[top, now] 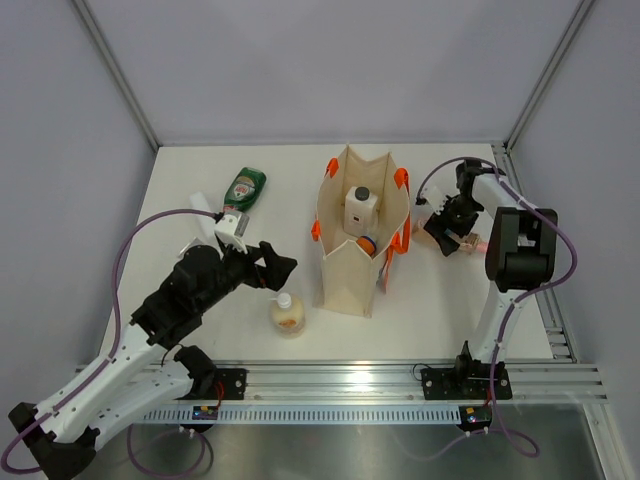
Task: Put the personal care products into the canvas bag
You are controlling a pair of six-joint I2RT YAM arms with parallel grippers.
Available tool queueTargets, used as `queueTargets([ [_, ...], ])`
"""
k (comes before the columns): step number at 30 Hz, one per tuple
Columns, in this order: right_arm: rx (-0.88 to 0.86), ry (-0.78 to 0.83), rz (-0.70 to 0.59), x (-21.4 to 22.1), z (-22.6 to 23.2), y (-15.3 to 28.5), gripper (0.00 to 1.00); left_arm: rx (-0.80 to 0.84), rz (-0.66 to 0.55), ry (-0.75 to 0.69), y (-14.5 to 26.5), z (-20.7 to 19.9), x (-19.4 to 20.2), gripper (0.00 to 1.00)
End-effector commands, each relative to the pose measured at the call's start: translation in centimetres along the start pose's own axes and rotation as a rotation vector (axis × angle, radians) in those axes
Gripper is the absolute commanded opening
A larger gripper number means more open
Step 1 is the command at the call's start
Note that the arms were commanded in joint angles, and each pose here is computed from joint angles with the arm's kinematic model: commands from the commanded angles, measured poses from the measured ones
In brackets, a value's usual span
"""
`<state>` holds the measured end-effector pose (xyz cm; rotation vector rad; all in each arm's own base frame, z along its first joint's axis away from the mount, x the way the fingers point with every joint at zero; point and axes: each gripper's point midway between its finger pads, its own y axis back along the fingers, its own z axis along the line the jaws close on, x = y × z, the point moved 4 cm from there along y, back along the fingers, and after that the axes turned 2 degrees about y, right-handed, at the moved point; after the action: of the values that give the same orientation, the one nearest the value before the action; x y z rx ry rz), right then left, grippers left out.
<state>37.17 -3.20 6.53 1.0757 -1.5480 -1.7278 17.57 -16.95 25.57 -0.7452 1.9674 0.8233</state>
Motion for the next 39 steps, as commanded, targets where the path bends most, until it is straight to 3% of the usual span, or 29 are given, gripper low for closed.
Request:
queueTargets([
  [1,0.092,-0.163,-0.164,-1.9,0.3,7.0,0.06,-0.047,-0.036,0.066,0.1,0.1,-1.0,0.99],
  [4,0.092,-0.244,-0.22,-2.7,1.1,9.0,0.0,-0.039,-0.05,0.087,0.5,0.0,-1.2,0.99],
  [14,0.097,-0.337,-0.378,-3.3,4.0,14.1,0.0,-0.032,-0.081,0.088,2.1,-0.1,-1.8,0.99],
  [19,0.095,-0.353,-0.372,-3.0,4.3,13.5,0.02,-0.032,-0.069,0.078,2.1,0.1,-1.3,0.99],
  [21,0.061,-0.395,-0.385,-3.4,4.3,12.6,0.09,-0.034,-0.065,0.078,2.0,0.2,-1.1,0.99],
  [22,0.022,-0.425,-0.389,-3.6,4.6,11.8,0.23,-0.035,-0.061,0.076,2.0,0.3,-0.9,0.99],
  [25,0.035,-0.511,-0.38,-4.2,4.3,9.8,0.39,-0.039,-0.062,0.082,2.0,0.5,-0.6,0.99],
  [26,0.092,-0.524,-0.342,-4.3,4.0,9.2,0.54,-0.038,-0.064,0.085,2.0,0.5,-0.5,0.99],
  [28,0.161,-0.549,-0.316,-4.2,4.0,7.9,0.64,-0.037,-0.063,0.093,2.0,0.7,-0.1,0.99],
  [29,0.23,-0.559,-0.272,-3.6,3.6,7.6,0.79,-0.035,-0.066,0.095,1.9,0.7,0.0,0.99],
  [30,0.227,-0.526,-0.244,-3.8,4.7,6.6,0.84,-0.037,-0.062,0.096,1.9,0.8,0.2,0.99],
  [31,0.282,-0.518,-0.227,-3.4,4.4,6.7,0.96,-0.04,-0.063,0.096,1.9,0.9,0.4,0.99],
  [35,0.434,-0.557,-0.139,-1.7,3.4,5.9,0.99,-0.045,-0.06,0.088,1.6,1.3,1.0,0.99],
  [39,0.434,-0.522,-0.102,-0.9,3.6,4.5,0.99,-0.043,-0.048,0.069,1.1,1.5,1.5,0.99],
])
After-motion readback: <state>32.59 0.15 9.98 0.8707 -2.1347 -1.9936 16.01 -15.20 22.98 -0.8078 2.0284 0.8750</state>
